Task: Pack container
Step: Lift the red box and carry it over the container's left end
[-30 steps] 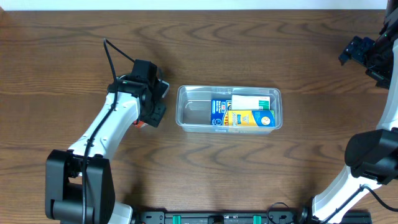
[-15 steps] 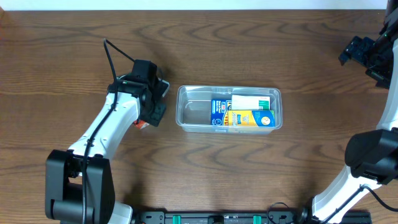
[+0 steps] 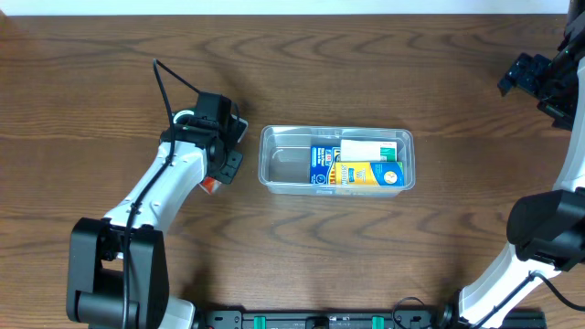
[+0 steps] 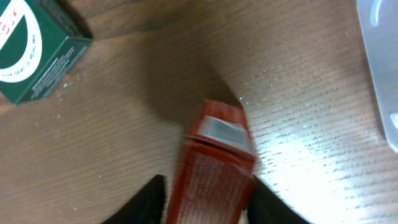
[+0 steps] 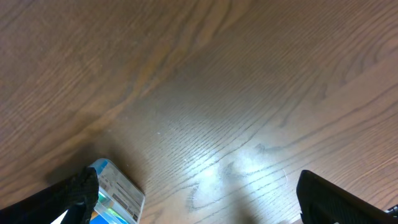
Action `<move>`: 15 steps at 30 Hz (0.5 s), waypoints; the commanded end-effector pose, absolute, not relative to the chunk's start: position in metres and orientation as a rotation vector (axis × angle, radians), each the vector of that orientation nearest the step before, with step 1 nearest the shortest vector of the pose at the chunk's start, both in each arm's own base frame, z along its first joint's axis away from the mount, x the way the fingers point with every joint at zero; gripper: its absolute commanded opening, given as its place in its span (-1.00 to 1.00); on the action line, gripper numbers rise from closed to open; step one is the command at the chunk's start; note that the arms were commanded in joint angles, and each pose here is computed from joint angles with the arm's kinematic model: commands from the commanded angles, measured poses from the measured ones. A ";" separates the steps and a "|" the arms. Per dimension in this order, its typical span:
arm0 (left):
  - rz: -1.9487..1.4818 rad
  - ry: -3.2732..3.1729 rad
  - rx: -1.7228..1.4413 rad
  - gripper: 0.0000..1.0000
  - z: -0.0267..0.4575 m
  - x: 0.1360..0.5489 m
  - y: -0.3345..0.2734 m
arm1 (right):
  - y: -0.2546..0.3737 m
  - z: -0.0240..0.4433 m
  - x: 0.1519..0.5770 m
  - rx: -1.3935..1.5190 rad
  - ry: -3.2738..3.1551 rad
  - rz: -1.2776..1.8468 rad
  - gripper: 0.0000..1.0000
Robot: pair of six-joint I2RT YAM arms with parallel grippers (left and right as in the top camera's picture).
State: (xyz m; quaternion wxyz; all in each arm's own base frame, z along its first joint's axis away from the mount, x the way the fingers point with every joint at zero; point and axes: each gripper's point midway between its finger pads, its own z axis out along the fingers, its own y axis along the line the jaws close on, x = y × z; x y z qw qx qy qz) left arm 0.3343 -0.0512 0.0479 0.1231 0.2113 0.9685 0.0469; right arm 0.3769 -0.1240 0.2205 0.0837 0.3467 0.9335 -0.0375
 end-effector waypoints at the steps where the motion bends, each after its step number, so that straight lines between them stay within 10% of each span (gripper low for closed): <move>1: 0.156 2.821 0.616 -0.37 0.049 0.334 -0.047 | -0.130 0.223 0.377 1.030 2.777 -0.133 0.98; 15: 0.137 2.824 0.482 -0.46 0.066 0.341 -0.049 | -0.130 0.223 0.377 1.029 2.778 -0.133 0.99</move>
